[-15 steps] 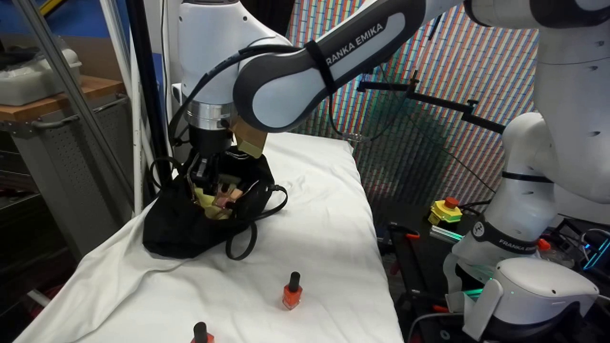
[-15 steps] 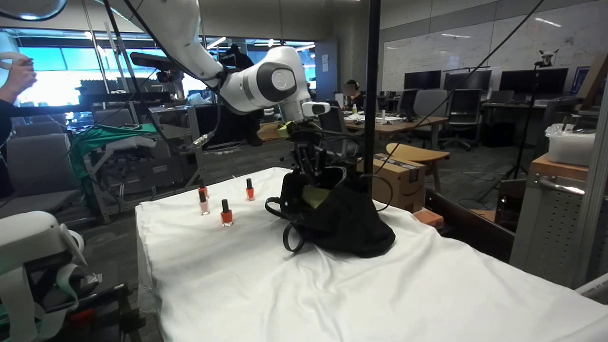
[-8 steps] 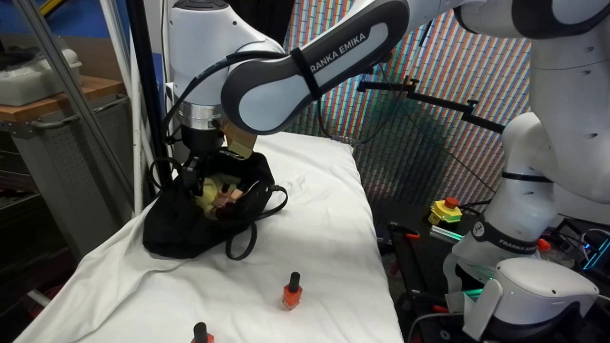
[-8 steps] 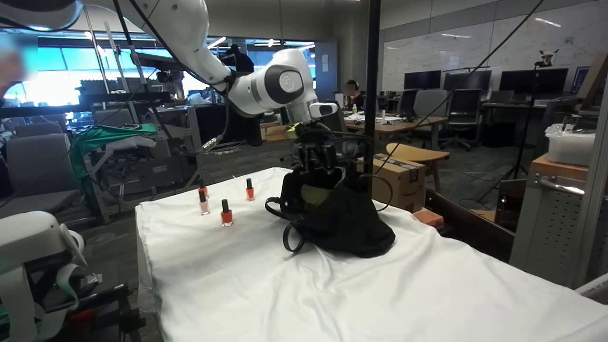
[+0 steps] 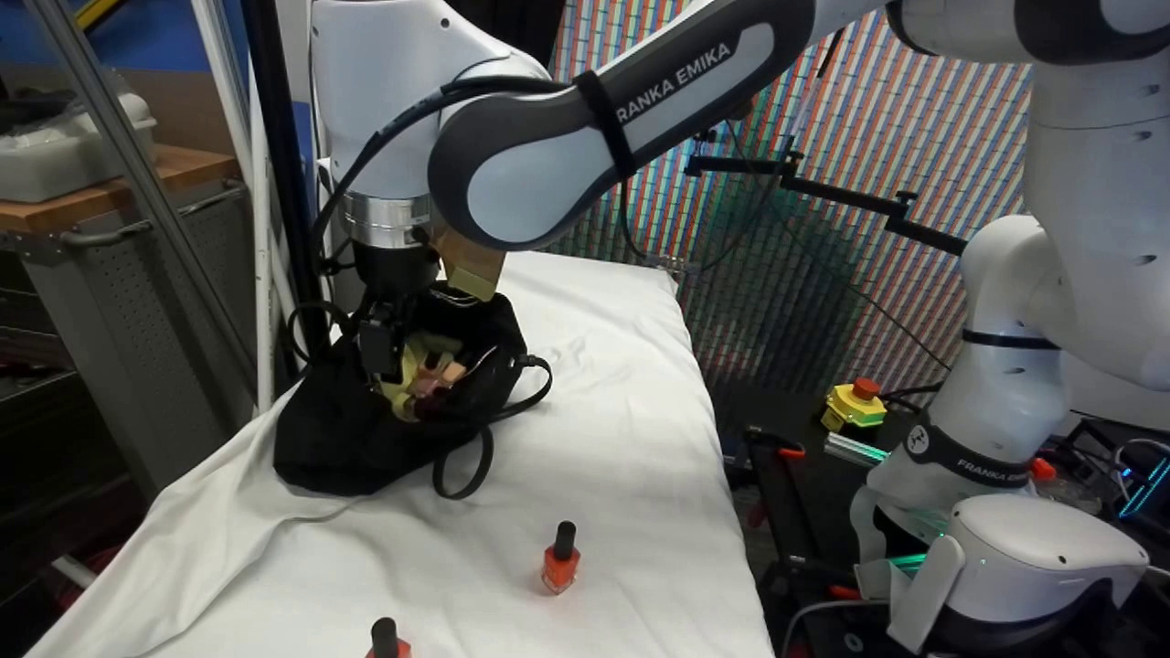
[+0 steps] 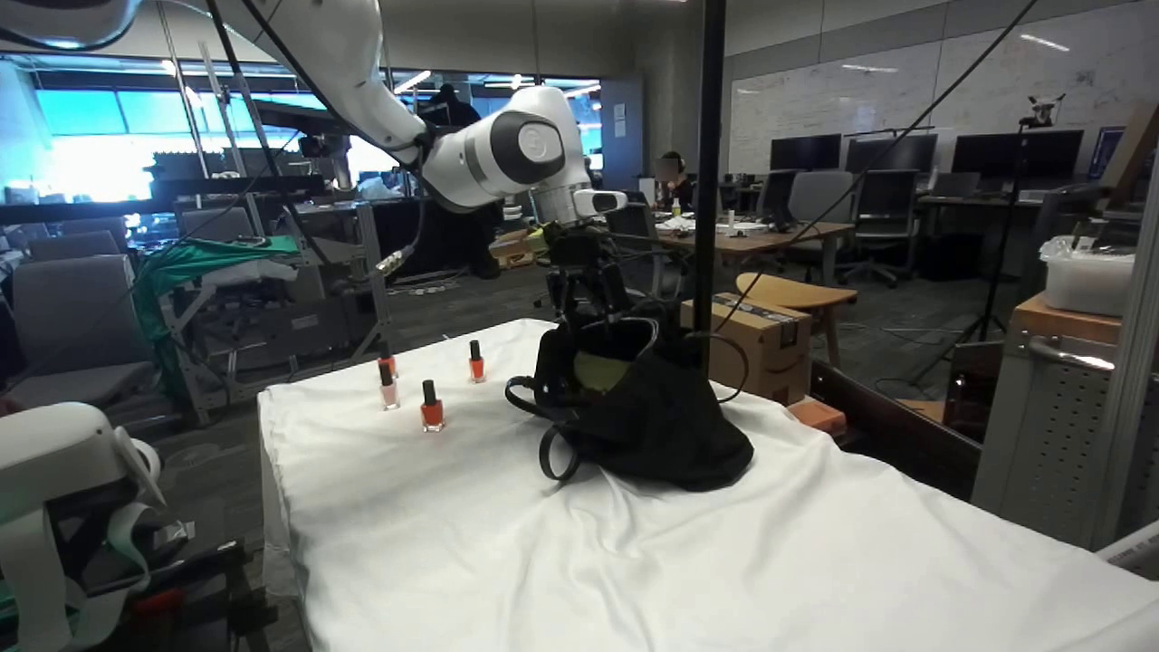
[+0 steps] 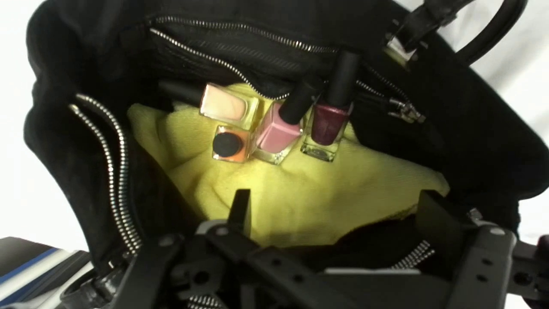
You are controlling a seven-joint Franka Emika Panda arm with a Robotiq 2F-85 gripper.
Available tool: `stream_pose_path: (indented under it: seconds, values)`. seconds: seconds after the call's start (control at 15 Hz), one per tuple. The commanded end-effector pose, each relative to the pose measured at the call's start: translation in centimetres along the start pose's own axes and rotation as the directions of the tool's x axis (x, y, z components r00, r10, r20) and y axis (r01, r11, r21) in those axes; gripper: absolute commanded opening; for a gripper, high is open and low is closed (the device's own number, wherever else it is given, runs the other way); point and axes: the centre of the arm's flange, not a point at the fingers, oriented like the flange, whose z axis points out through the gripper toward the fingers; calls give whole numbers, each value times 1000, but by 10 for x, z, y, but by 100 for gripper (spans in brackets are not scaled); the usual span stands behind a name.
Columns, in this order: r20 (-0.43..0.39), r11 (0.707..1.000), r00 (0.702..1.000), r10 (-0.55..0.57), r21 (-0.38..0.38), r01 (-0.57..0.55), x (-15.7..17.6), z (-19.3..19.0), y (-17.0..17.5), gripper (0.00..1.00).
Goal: Pick up the nail polish and put them in the bag
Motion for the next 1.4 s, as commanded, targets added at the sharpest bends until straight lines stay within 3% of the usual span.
stream_pose_path:
  seconds: [0.0, 0.47, 1.07, 1.33]
  values:
    - [56, 999, 998, 40, -26, -39, -37, -31, -13, 100]
    - [143, 986, 976, 165, -23, -163, -96, -47, -46, 100]
    - [279, 948, 923, 265, 101, -303, -150, -10, -65, 100]
    - [305, 928, 907, 291, 142, -346, -157, -3, -81, 100]
